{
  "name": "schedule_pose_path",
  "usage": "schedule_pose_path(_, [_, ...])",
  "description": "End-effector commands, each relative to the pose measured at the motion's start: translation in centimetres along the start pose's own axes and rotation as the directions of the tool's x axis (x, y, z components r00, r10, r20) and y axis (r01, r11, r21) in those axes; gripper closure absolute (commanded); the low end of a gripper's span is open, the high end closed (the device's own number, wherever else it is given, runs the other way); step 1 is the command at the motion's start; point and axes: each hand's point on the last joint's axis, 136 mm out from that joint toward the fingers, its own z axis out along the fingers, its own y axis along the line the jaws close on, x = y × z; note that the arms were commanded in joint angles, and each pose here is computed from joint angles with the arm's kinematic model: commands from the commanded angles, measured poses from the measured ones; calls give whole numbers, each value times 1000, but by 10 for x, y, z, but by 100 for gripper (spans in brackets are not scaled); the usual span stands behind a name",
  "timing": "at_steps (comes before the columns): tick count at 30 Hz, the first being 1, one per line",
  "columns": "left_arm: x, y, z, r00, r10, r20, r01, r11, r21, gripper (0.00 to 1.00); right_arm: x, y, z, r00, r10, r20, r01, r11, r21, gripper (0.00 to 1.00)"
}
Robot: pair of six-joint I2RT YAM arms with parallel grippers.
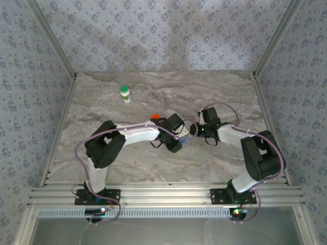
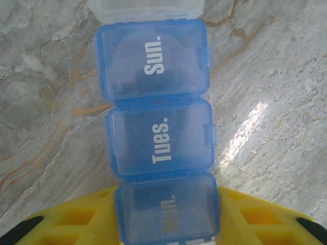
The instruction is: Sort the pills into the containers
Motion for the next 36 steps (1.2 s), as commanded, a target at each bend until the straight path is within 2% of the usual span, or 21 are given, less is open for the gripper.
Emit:
schedule_pose_path(1, [-8, 3, -3, 990, -138, 7, 136, 985, 102, 56, 46, -35, 9, 988, -18, -155, 45, 983, 177, 71])
schedule_pose_path(5, [-11, 11, -8, 972, -237, 6, 232, 958, 168, 56, 49, -39, 10, 987, -29, -161, 63, 975, 213, 72])
schedule_pose_path(13, [-11, 9, -17, 954, -299, 0, 291, 928, 232, 48, 50, -46, 11, 986, -27, -163, 67, 966, 249, 73])
schedule_pose_path(15, [-9, 13, -18, 952, -306, 8, 298, 934, 199, 48, 49, -46, 10, 987, -28, -157, 67, 966, 251, 74])
schedule_pose_path(19, [-14, 30, -26, 937, -339, 87, 329, 938, 110, 46, 49, -46, 10, 987, -30, -161, 71, 965, 251, 74])
schedule_pose_path(27, [-34, 47, -62, 890, -371, 265, 378, 925, 24, 44, 48, -46, 10, 987, -31, -158, 71, 964, 258, 74])
schedule_pose_path(30, [-40, 44, -67, 889, -363, 280, 370, 929, 27, 43, 49, -47, 10, 987, -33, -158, 74, 963, 257, 74])
schedule_pose_path(36, [-41, 32, -66, 916, -308, 255, 322, 947, -13, 46, 48, -45, 10, 987, -35, -156, 74, 966, 249, 74])
